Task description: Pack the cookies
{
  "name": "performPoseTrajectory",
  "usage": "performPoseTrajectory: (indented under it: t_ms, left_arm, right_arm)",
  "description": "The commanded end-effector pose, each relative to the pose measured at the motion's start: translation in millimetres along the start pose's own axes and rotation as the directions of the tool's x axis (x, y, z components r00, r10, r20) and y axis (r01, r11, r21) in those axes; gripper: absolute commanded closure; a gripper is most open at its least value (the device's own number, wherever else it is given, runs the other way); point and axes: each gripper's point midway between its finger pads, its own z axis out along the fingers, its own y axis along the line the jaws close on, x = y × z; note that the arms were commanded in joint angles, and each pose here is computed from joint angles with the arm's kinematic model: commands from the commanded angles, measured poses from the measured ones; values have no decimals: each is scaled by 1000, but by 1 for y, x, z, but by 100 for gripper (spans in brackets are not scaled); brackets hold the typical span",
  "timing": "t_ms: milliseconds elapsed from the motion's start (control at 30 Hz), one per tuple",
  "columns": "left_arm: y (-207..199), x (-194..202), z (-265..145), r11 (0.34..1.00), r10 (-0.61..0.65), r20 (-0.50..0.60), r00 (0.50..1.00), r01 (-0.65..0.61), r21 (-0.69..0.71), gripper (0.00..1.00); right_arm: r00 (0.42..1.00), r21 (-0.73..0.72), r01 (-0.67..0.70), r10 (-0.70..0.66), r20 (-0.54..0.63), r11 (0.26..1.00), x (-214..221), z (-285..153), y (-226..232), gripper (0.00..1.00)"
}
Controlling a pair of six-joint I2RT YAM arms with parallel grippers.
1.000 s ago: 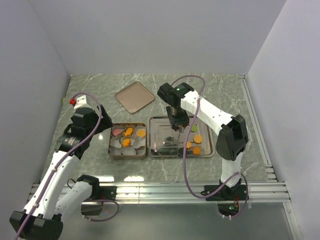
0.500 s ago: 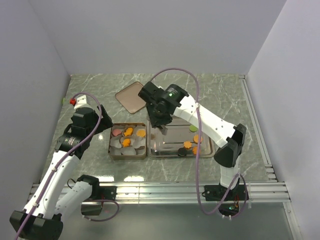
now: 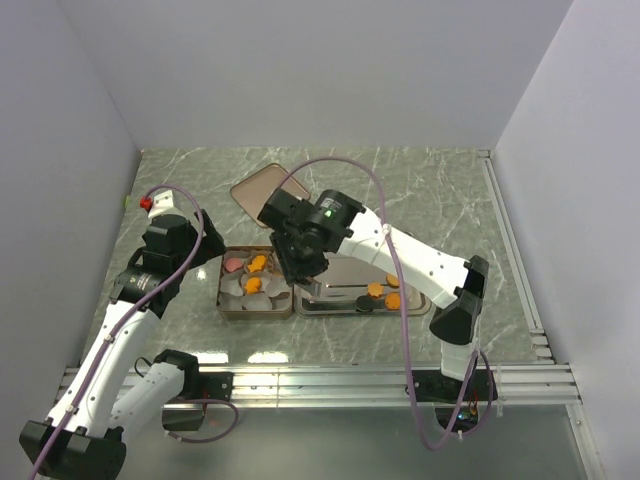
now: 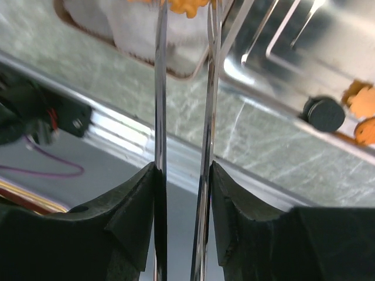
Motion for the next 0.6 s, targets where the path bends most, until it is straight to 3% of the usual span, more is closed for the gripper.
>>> performPoseTrajectory:
  t_ms: [0, 233, 567]
  left_arm:
    - [-6, -6, -1, 1000, -10, 21, 1000, 9, 21, 5]
    - [-6, -7, -1, 1000, -10, 21, 1000, 9, 21, 5]
    - [-5, -6, -2, 1000, -11, 21, 1000, 10, 19, 5]
  right_arm:
    - [999, -7, 16, -17, -38, 1000, 24, -14, 1, 54]
    - [998, -32, 16, -18, -61, 999, 34, -2, 9, 54]
    - [998, 9, 49, -49, -34, 999, 15, 2, 13, 54]
